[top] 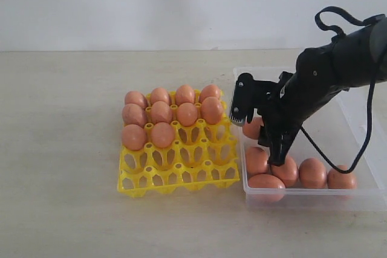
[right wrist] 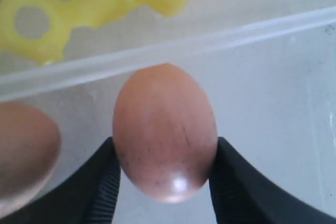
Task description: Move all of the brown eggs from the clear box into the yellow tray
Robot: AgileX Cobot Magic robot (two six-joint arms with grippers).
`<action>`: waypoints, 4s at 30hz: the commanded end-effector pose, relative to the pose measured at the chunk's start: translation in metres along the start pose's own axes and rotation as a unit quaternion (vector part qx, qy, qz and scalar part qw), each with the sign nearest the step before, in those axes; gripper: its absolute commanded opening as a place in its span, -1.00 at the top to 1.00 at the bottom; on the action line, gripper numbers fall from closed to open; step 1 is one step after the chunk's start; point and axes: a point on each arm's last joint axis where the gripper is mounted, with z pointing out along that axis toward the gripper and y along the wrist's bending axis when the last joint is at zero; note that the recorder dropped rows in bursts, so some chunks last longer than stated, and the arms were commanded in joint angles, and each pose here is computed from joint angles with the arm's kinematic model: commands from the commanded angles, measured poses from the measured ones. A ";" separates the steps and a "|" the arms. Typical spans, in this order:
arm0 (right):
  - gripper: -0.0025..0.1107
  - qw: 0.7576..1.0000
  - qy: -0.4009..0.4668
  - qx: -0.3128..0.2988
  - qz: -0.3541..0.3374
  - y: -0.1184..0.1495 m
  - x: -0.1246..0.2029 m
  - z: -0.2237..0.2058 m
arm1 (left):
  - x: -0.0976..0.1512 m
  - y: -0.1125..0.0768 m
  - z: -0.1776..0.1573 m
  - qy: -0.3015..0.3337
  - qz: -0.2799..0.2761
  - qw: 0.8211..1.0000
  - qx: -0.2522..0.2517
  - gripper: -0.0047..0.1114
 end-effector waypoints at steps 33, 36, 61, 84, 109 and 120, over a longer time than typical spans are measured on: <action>0.96 0.821 -0.416 -0.048 0.389 -0.067 -0.009 -0.101 | 0.001 0.000 0.000 0.000 0.002 1.000 0.000 0.85; 0.96 0.819 -0.438 -0.056 0.366 -0.070 -0.016 -0.109 | 0.001 0.000 0.000 0.000 0.002 1.000 0.000 0.85; 0.96 0.946 -0.274 -0.148 0.088 0.005 -0.056 -0.079 | 0.001 0.000 0.000 0.000 0.002 1.000 0.000 0.85; 0.96 0.850 -0.464 -0.139 0.209 0.004 -0.114 -0.109 | 0.001 0.000 0.000 0.000 0.002 1.000 0.000 0.85; 0.96 0.922 -0.224 0.314 0.036 -0.032 -0.097 -0.095 | 0.001 0.000 0.000 0.000 0.002 1.000 0.000 0.85; 0.96 0.758 -0.409 0.438 0.258 -0.058 -0.097 -0.122 | 0.001 0.000 0.000 0.000 0.002 1.000 0.000 0.85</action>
